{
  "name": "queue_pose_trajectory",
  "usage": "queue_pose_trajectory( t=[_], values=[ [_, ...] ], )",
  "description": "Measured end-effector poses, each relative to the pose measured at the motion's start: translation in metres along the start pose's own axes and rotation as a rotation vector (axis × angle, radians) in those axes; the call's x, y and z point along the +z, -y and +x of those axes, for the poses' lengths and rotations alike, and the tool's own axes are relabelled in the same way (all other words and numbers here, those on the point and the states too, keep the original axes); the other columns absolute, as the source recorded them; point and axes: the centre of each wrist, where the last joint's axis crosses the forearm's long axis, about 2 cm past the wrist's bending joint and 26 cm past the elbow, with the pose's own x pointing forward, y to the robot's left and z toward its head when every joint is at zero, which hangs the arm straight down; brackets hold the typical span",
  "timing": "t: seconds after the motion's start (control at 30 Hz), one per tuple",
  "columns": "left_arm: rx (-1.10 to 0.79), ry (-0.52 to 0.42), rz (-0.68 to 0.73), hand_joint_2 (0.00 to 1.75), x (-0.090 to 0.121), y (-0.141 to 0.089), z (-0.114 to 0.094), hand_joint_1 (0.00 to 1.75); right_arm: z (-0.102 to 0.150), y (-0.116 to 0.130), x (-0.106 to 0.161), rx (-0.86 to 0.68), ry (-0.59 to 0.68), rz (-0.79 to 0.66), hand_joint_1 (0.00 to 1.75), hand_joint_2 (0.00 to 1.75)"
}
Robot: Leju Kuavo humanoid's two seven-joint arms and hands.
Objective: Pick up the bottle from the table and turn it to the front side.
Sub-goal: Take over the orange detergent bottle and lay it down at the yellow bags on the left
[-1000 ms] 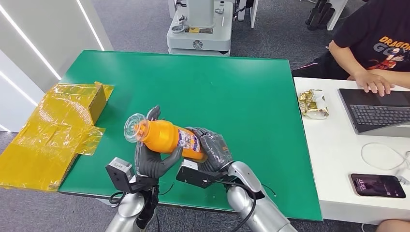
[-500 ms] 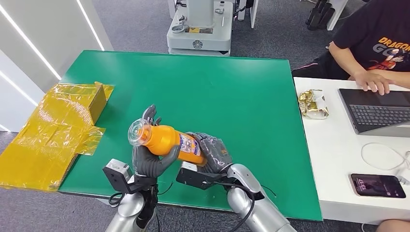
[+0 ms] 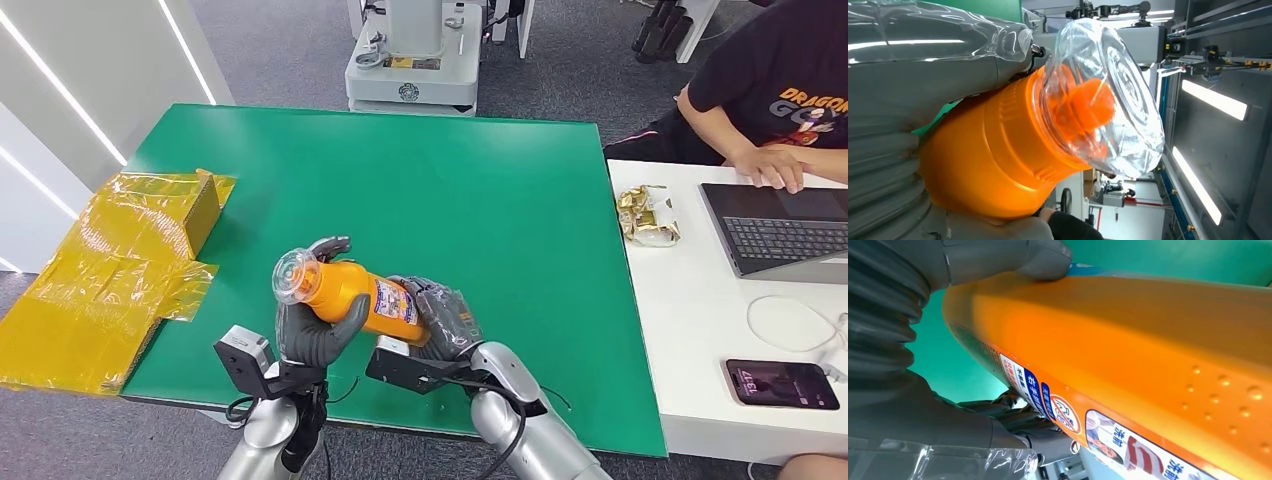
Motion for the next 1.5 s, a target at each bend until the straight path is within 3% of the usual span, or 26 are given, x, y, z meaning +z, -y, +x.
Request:
queue_pose_trajectory(
  t=[0.47, 0.5, 0.53, 0.63, 0.67, 1.03, 1.23, 1.5],
  values=[
    [0.007, 0.029, 0.006, 1.75, -0.001, 0.001, 0.0, 1.75, 0.0, -0.003, 0.005, -0.015, 0.06, -0.063, 1.75, 1.75],
    [0.007, 0.03, 0.007, 1.75, -0.001, 0.002, 0.0, 1.75, 0.0, -0.003, 0.005, -0.018, 0.067, -0.072, 1.67, 1.75],
    [0.008, 0.031, 0.007, 1.75, -0.001, 0.002, 0.0, 1.75, 0.0, -0.003, 0.006, -0.021, 0.072, -0.081, 1.43, 1.75],
    [0.011, 0.034, 0.011, 1.75, -0.001, 0.002, 0.0, 1.75, 0.001, -0.004, 0.007, -0.037, 0.088, -0.106, 0.22, 1.75],
    [0.012, 0.037, 0.013, 1.75, -0.002, 0.002, 0.001, 1.75, 0.002, -0.004, 0.008, -0.047, 0.095, -0.118, 0.03, 1.75],
    [-0.01, 0.022, 0.067, 1.75, 0.003, -0.002, -0.001, 1.75, 0.029, 0.01, 0.008, -0.198, 0.252, -0.3, 0.0, 1.75],
    [-0.073, 0.047, 0.096, 1.75, 0.005, -0.008, -0.001, 1.75, 0.042, 0.012, 0.013, -0.355, 0.332, -0.372, 0.0, 1.75],
    [-0.18, 0.068, 0.109, 1.75, 0.007, -0.02, 0.0, 1.75, 0.059, 0.018, 0.016, -0.436, 0.426, -0.436, 0.0, 1.75]
  ],
)
